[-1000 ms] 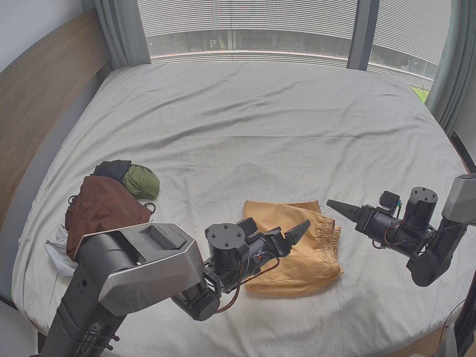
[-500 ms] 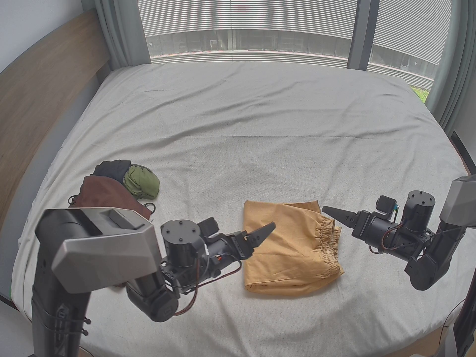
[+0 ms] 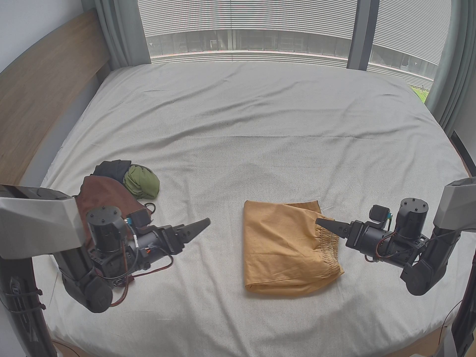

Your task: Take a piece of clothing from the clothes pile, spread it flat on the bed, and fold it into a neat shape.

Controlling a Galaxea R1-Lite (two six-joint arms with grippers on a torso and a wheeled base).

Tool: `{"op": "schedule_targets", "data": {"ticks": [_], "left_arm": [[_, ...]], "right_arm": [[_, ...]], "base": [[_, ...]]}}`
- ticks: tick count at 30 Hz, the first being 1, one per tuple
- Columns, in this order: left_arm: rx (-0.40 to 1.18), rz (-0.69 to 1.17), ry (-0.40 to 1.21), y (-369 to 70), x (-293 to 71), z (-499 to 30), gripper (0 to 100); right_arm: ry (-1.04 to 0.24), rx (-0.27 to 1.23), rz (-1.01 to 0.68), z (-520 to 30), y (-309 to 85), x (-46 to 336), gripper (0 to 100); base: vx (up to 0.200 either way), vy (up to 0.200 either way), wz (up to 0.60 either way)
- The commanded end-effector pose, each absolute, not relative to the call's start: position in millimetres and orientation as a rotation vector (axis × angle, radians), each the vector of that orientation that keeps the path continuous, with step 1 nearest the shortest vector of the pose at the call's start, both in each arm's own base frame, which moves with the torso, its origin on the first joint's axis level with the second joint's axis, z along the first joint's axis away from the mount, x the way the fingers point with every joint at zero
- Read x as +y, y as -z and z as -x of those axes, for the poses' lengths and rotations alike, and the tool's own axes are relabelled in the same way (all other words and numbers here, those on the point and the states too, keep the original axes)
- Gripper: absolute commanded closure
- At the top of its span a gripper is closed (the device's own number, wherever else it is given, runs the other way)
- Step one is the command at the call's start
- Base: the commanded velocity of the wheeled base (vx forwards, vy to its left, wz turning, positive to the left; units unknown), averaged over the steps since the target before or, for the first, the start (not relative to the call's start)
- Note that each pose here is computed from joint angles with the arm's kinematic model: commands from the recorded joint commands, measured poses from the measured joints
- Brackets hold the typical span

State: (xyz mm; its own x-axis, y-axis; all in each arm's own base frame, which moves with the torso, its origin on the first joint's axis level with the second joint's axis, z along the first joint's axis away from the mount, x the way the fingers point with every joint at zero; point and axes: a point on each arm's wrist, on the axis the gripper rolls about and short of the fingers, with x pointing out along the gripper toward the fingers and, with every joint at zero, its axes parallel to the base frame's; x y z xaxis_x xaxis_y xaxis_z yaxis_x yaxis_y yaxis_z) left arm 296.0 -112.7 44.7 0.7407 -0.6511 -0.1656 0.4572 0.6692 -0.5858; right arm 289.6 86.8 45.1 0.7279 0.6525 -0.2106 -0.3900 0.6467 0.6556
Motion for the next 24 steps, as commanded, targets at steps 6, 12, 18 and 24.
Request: {"op": "schedule_targets", "data": {"ticks": [6,12,18,24], "left_arm": [[0.405,0.348,0.616,-34.8,-79.7,-274.7,0],[0.477,0.246,0.627,-12.0,-76.1,-266.1,0],[0.520,0.155,0.620,6.8,-63.0,-263.6,0],[0.556,0.106,0.633,20.6,-61.0,-261.2,0]], "right_arm": [[-0.580,0.557,-0.599,-287.3,-16.4,84.6,0],[-0.578,0.581,-0.563,-283.1,-8.7,83.6,0],[-0.558,0.591,-0.489,-279.1,-0.2,73.4,0],[-0.507,0.623,-0.381,-281.2,24.7,58.9,0]], "base": [[0.000,0.000,0.00],[0.000,0.000,0.00],[0.000,0.000,0.00],[0.000,0.000,0.00]]}}
